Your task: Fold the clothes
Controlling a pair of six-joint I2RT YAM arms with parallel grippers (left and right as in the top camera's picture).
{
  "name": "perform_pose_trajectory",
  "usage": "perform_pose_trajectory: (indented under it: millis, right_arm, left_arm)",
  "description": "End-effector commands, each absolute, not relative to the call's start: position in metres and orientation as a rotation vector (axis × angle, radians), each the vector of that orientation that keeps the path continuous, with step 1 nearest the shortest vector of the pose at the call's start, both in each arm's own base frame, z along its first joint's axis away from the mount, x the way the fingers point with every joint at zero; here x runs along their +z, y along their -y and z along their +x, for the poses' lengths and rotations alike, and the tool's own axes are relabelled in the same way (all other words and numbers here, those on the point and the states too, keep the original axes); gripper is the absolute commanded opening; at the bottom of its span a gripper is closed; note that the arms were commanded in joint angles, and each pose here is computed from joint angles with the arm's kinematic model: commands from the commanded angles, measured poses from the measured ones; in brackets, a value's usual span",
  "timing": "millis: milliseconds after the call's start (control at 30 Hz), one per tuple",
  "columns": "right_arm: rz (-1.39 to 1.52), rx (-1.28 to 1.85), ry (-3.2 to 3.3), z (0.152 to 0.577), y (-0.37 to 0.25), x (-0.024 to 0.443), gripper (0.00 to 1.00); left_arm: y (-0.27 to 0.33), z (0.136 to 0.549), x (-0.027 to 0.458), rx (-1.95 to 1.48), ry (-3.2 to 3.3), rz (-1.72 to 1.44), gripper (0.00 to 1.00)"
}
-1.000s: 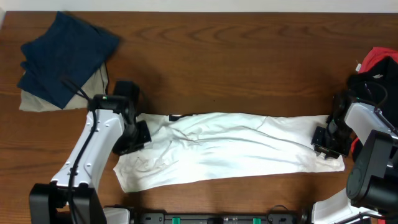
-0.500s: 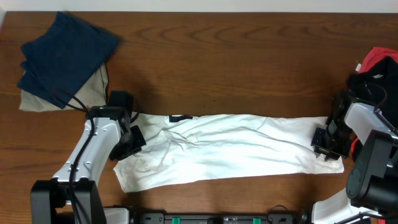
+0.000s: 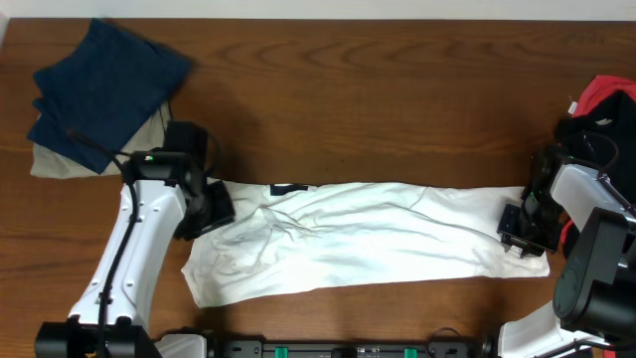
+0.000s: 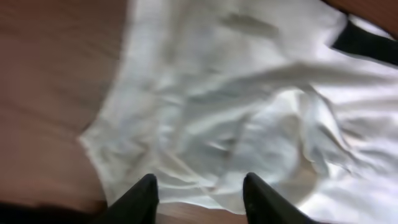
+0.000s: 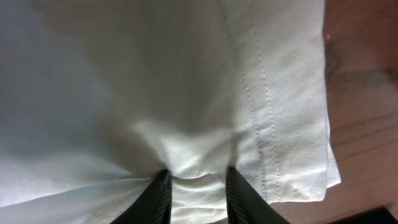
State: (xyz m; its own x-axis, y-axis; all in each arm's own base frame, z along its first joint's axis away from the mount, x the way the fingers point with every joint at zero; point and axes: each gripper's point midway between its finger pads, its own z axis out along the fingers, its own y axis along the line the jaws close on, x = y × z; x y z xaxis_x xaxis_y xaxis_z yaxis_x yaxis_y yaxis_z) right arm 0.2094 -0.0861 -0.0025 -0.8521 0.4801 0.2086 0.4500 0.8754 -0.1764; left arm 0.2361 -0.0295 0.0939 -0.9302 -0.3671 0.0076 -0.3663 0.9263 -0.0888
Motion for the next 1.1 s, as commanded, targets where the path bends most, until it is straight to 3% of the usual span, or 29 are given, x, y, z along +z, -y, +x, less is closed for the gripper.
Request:
perform_pose_trajectory:
  millis: [0,567,633,700,767,1067]
  right_arm:
    - [-0.715,0.176,2.783,0.204,0.084,-0.006,0.28]
    - [-0.715,0.176,2.783,0.204,0.084,-0.006,0.28]
    - [-0.715,0.176,2.783,0.204,0.084,-0.006,0.27]
    - [-0.715,0.176,2.783,0.204,0.084,-0.006,0.27]
    - [-0.716,0.176,2.783,0.204,0.084,-0.006,0.27]
    - [-0.718,0.177,2.79,0.206,0.084,-0.006,0.27]
  left_arm:
    - [0.052,0.232,0.091,-0.236,-3.109,-0.467,0.54]
    - [0.12,0.216,0.041,-0.37,-3.093,-0.063,0.61]
    - [0.121,0.211,0.035,-0.363,-3.112,-0.076,0.51]
    - [0.124,0.205,0.035,-0.402,-3.138,-0.082,0.23]
    - [0.133,0.202,0.038,-0.488,-3.142,-0.052,0.06]
    - [0.209,0.175,0.106,-1.274,-3.022,0.106,0.06]
